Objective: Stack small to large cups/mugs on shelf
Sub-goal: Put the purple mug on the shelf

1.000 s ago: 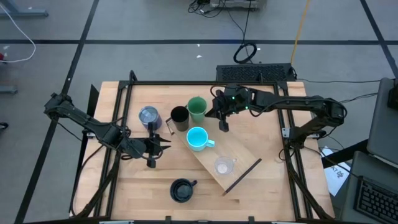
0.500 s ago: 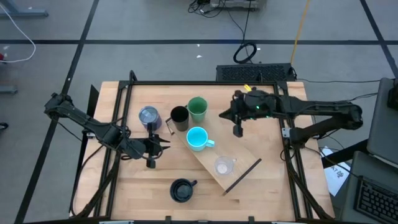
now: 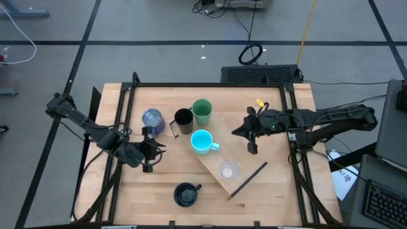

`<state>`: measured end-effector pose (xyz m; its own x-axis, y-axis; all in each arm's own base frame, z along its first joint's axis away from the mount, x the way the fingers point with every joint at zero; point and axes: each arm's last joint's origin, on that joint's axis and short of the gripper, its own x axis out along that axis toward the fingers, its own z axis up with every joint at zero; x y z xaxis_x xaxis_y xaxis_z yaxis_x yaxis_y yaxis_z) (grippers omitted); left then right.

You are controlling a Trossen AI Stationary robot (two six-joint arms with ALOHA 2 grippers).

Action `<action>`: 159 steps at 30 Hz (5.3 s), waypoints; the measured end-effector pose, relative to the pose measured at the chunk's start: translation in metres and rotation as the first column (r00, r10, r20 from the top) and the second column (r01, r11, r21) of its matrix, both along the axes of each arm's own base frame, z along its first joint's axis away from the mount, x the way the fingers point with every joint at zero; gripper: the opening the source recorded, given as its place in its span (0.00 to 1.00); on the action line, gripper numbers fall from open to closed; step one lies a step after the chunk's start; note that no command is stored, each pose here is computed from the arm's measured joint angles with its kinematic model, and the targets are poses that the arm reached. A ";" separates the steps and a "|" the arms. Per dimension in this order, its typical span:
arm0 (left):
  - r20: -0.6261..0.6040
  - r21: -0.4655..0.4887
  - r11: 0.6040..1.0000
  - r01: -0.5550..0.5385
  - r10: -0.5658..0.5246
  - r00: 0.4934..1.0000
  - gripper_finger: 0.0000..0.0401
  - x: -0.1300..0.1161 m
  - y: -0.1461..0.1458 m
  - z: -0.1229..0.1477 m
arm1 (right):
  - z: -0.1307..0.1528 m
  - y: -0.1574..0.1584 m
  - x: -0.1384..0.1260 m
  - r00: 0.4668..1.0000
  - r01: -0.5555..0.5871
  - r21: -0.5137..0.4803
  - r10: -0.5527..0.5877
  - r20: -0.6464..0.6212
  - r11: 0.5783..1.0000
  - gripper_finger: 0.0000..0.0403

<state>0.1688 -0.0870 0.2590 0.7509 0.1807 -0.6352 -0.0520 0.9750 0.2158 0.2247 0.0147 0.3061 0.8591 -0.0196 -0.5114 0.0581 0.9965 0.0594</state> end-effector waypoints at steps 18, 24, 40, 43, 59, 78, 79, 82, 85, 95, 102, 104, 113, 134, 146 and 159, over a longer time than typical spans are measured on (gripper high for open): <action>-0.106 -0.068 0.988 -0.136 0.128 0.986 0.22 -0.015 0.003 -0.009 | 0.021 0.004 -0.028 0.981 0.144 -0.086 -0.131 0.142 0.986 0.00; -0.075 -0.134 0.974 -0.182 0.173 0.982 0.22 -0.018 -0.006 -0.009 | 0.021 0.004 -0.028 0.984 0.129 -0.131 -0.111 0.139 0.983 0.00; -0.188 -0.140 0.891 -0.433 0.405 0.895 0.22 -0.025 -0.001 -0.024 | 0.021 0.003 -0.028 0.982 0.148 -0.147 -0.127 0.140 0.978 0.00; -0.211 -0.149 0.841 -0.521 0.487 0.847 0.24 -0.029 0.004 -0.022 | 0.021 0.003 -0.028 0.983 0.144 -0.156 -0.123 0.139 0.977 0.00; -0.212 -0.282 0.624 -0.729 0.701 0.681 0.62 -0.029 0.014 -0.023 | 0.022 0.003 -0.027 0.982 0.145 -0.162 -0.121 0.147 0.976 0.00; -0.189 -0.219 0.358 -0.907 0.897 0.400 0.82 -0.001 0.019 -0.056 | 0.023 0.003 -0.027 0.981 0.138 -0.181 -0.109 0.161 0.974 0.00; -0.187 -0.212 0.350 -0.912 0.902 0.389 0.82 0.000 0.018 -0.058 | 0.023 0.003 -0.027 0.981 0.138 -0.181 -0.109 0.161 0.974 0.00; -0.183 -0.196 0.326 -0.925 0.914 0.361 0.82 0.004 0.016 -0.065 | 0.023 0.003 -0.027 0.981 0.138 -0.182 -0.109 0.160 0.974 0.00; -0.181 -0.176 0.310 -0.934 0.923 0.340 0.82 0.006 0.015 -0.070 | 0.023 0.003 -0.027 0.981 0.138 -0.181 -0.109 0.161 0.974 0.00; -0.135 -0.129 0.248 -0.960 0.955 0.265 0.82 0.014 0.018 -0.085 | 0.024 0.003 -0.026 0.980 0.138 -0.180 -0.109 0.164 0.974 0.00; -0.127 -0.104 0.213 -0.972 0.966 0.225 0.79 0.019 0.025 -0.089 | 0.024 0.003 -0.026 0.980 0.138 -0.180 -0.109 0.164 0.974 0.00; -0.127 -0.096 0.209 -0.973 0.967 0.220 0.75 0.020 0.028 -0.089 | 0.024 0.003 -0.026 0.980 0.138 -0.180 -0.109 0.164 0.974 0.00; -0.121 -0.019 0.190 -0.982 0.974 0.190 0.59 0.017 0.037 -0.087 | 0.024 0.003 -0.026 0.980 0.139 -0.178 -0.110 0.164 0.974 0.00; -0.129 -0.072 0.157 -0.985 0.978 0.165 0.57 0.017 0.032 -0.089 | 0.023 0.003 -0.027 0.982 0.131 -0.180 -0.103 0.158 0.975 0.00; -0.096 0.027 0.127 -0.992 0.988 0.124 0.57 0.011 0.036 -0.109 | 0.024 0.003 -0.027 0.980 0.135 -0.167 -0.107 0.166 0.977 0.00; -0.132 -0.035 0.258 -0.965 0.956 0.261 0.57 0.003 0.016 -0.090 | 0.024 0.003 -0.027 0.979 0.141 -0.154 -0.114 0.167 0.978 0.00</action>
